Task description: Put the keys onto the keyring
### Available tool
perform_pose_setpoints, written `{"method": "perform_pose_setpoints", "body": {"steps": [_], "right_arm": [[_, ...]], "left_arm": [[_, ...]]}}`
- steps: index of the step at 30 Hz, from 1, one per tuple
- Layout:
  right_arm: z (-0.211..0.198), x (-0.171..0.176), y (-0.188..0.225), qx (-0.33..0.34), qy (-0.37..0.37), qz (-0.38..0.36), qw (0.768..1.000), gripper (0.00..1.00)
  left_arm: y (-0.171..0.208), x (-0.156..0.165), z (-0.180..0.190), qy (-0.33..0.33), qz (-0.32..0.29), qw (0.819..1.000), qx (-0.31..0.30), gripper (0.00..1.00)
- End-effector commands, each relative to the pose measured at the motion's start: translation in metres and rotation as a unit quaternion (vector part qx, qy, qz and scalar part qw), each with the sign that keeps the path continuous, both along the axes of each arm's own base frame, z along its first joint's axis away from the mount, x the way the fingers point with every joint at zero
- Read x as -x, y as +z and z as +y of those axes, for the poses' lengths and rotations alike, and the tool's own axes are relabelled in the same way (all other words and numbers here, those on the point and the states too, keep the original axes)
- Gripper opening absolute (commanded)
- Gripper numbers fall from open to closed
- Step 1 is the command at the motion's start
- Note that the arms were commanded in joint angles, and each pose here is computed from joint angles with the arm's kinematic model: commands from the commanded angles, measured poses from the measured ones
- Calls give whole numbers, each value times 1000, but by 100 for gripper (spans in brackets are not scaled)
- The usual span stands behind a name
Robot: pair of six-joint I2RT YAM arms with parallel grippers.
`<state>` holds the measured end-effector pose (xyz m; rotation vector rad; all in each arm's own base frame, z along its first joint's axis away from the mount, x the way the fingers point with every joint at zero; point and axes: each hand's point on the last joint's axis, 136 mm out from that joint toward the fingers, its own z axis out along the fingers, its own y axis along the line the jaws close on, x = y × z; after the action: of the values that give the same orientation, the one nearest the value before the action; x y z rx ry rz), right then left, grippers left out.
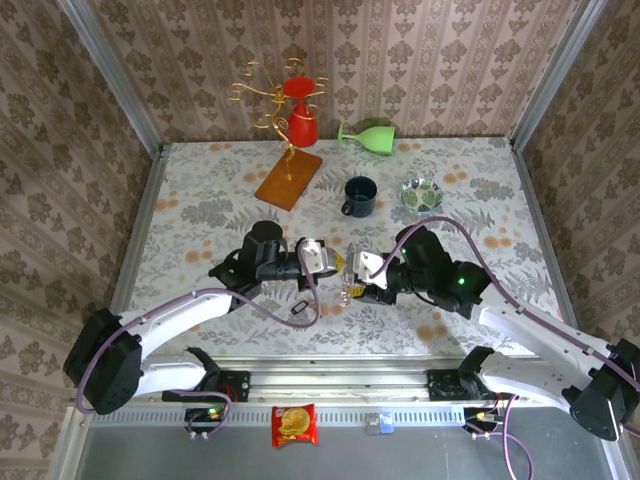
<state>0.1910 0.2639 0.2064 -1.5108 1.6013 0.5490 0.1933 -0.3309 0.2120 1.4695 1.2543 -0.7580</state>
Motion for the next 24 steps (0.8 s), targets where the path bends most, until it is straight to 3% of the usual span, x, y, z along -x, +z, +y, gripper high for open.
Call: {"method": "perform_pose_setpoints", "body": {"steps": [1, 5, 13, 18, 24], "right_arm": [[1, 14, 10, -4, 16, 8, 1000, 39], [2, 21, 12, -10, 20, 15, 1000, 39], [-28, -20, 37, -51, -115, -92, 988, 39], [-19, -9, 30, -68, -102, -42, 992, 38], [-1, 11, -4, -42, -71, 15, 996, 38]], "left_arm": [[19, -6, 1, 22, -24, 999, 19, 0], [20, -5, 1, 21, -23, 999, 22, 0], [17, -5, 9, 35, -34, 998, 27, 0], [20, -14, 18, 77, -38, 996, 28, 0], [21, -48, 52, 205, -41, 977, 31, 0]]}}
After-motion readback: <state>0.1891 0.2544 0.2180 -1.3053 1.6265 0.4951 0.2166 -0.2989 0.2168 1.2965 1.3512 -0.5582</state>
